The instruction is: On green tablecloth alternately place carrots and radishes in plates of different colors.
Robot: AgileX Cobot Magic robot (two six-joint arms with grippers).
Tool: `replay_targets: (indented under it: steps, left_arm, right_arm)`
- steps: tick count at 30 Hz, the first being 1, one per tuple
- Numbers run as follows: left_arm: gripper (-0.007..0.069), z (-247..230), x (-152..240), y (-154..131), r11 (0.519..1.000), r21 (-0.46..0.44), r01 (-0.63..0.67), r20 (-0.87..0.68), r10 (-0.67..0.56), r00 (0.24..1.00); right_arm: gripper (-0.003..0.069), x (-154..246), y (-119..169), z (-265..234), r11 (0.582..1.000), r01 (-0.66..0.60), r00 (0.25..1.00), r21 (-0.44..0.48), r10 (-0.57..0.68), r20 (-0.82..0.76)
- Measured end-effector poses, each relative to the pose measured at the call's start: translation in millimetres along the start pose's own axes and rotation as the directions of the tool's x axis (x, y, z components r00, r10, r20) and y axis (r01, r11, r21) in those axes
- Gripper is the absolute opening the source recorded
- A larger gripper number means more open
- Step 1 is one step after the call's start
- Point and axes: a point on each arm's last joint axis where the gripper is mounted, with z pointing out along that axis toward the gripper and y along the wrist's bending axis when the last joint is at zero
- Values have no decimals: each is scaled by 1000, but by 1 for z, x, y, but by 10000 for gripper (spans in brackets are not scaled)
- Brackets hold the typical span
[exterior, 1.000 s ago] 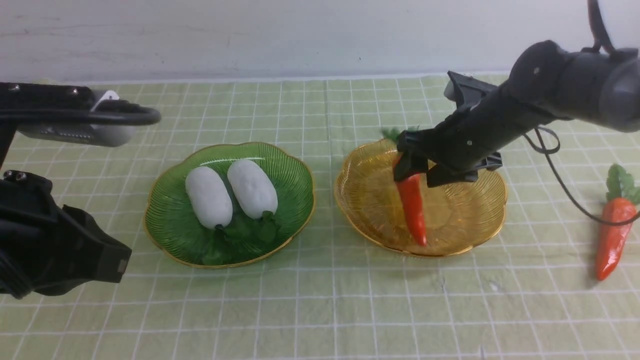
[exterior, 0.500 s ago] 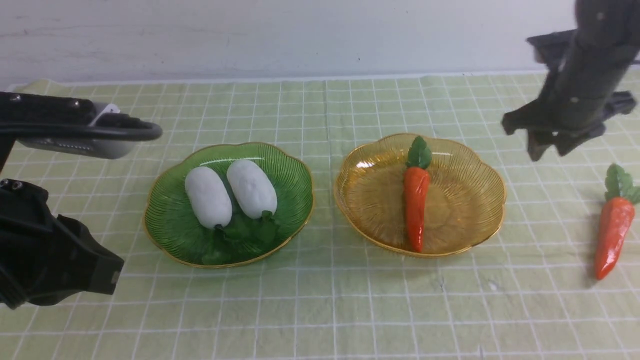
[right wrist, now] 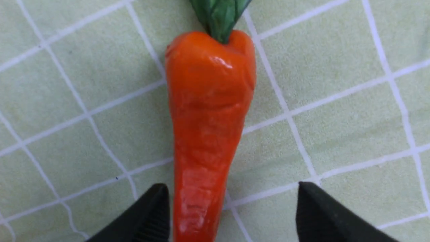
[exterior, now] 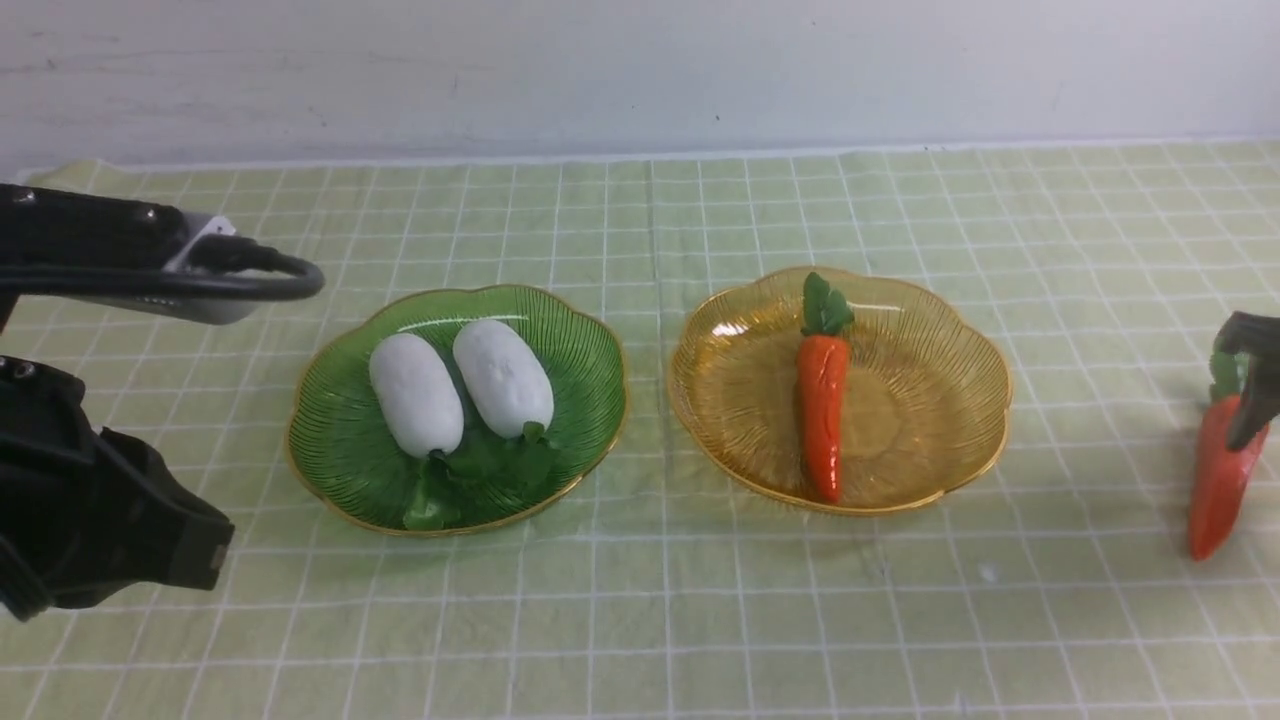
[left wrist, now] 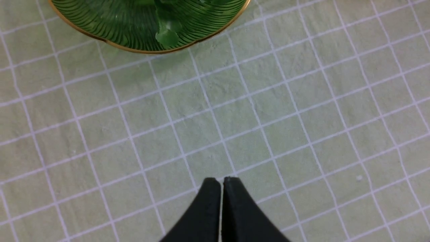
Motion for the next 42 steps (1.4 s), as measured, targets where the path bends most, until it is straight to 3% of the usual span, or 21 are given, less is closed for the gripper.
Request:
replay_targets:
  steps: [1,2,6,9,11,12,13,18,19,21,25,28,29,31,35,37,40,42]
  left_arm:
    - [-8,0,0,0,1000,0,0,0,0,1000]
    - [-8,0,0,0,1000,-2,-1,0,1,1000]
    - [-8,0,0,0,1000,-2,-1,-2,1,1000]
    - [-8,0,0,0,1000,-2,-1,-3,1,1000]
    - [-8,0,0,0,1000,-1,-1,-4,1,1000]
    - [-8,0,0,0,1000,-1,-1,-4,1,1000]
    - [-8,0,0,0,1000,-1,-1,-4,1,1000]
    - [-8,0,0,0,1000,-1,-1,-4,1,1000]
    - [-8,0,0,0,1000,0,0,-4,0,1000]
    - [-8,0,0,0,1000,0,0,-4,0,1000]
    - [-8,0,0,0,1000,0,0,-4,0,1000]
    - [-8,0,0,0,1000,0,0,-4,0,1000]
    - [-8,0,1,0,1000,0,0,-7,0,1000]
    - [-8,0,1,0,1000,1,0,-10,0,1000]
    - [-8,0,3,0,1000,3,0,-32,0,999]
    - [-8,0,3,0,1000,4,0,-35,0,999]
    - [-8,0,3,0,1000,4,0,-37,0,999]
    - [-8,0,3,0,1000,4,0,-37,0,999]
  right_arm:
    - [501,0,0,1,1000,-1,1000,-2,1,-3]
    - [559,-2,2,10,1000,-1,1000,-9,1,-12]
    - [574,-5,6,27,999,37,999,-15,-38,-31]
    - [456,-4,8,30,998,67,997,-17,-67,-41]
    - [263,-4,12,25,997,60,998,-39,-61,-28]
    - [200,-3,15,20,997,54,998,-60,-55,-17]
    - [192,-3,18,17,995,49,999,-86,-50,-7]
    - [220,6,62,-21,942,120,991,-313,-93,100]
    - [220,7,65,-23,938,131,989,-321,-102,106]
    - [220,16,103,-25,894,207,977,-397,-166,134]
    - [220,28,148,-15,866,309,949,-393,-253,189]
    - [221,32,166,-10,855,349,934,-384,-282,221]
    - [258,33,179,-6,846,379,920,-374,-304,246]
    - [294,33,183,-5,844,394,914,-365,-316,256]
    - [516,32,188,-5,858,396,913,-327,-331,239]
    - [571,32,186,-7,865,392,917,-313,-339,213]
    - [596,33,185,-17,863,401,916,-308,-369,160]
    - [536,28,182,-36,857,432,901,-282,-395,182]
